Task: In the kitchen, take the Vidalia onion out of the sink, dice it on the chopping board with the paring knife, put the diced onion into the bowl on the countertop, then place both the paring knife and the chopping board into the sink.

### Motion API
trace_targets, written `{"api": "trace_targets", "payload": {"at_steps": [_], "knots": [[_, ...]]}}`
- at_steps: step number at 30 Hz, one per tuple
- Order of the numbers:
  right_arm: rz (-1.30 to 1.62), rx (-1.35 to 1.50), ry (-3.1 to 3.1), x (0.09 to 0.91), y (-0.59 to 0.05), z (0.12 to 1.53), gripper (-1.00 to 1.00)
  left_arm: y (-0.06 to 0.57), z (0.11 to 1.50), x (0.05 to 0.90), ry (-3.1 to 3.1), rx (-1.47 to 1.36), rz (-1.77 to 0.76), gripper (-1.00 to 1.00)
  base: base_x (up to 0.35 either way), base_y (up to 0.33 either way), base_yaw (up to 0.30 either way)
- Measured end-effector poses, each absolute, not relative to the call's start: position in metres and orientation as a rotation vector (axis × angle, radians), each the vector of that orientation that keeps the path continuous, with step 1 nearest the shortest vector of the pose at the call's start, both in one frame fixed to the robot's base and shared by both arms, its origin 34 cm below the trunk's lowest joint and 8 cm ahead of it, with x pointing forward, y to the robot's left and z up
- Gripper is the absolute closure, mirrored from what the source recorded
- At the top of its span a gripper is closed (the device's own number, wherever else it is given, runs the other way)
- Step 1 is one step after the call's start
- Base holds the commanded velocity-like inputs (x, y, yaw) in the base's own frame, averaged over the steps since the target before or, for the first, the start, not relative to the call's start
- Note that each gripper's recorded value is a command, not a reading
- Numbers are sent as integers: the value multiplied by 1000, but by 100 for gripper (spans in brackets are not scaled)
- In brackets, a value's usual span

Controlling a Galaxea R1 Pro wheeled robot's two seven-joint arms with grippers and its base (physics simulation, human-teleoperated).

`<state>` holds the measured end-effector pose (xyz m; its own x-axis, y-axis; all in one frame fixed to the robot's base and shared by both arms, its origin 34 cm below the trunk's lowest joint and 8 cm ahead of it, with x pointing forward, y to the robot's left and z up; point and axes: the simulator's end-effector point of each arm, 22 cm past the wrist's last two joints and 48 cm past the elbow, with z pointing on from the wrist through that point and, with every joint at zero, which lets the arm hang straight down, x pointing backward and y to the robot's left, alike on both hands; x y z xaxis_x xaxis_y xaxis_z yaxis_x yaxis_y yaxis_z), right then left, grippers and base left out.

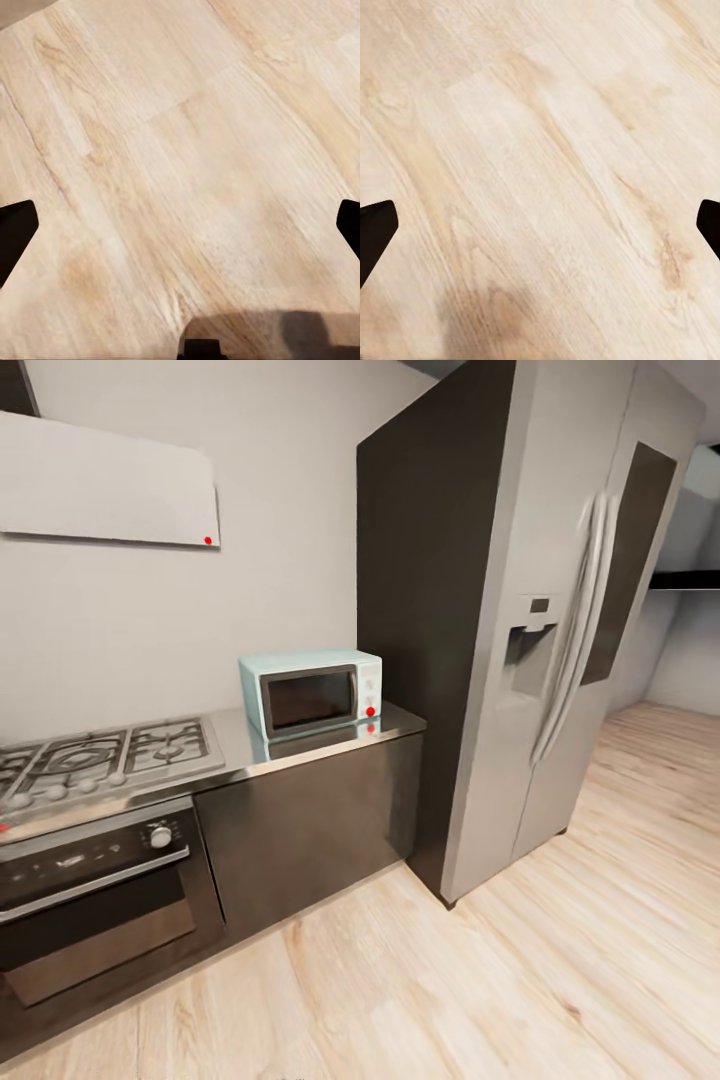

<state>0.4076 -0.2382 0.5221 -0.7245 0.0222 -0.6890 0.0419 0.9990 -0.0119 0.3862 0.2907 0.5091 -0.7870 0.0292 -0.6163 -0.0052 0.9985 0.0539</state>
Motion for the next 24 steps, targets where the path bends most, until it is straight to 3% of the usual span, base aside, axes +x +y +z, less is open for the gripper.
{"api": "trace_targets", "payload": {"at_steps": [24], "knots": [[-32,42,2382,407,-237,522,-100,291,509,386,2475,15,70,-100,0,0,275]]}}
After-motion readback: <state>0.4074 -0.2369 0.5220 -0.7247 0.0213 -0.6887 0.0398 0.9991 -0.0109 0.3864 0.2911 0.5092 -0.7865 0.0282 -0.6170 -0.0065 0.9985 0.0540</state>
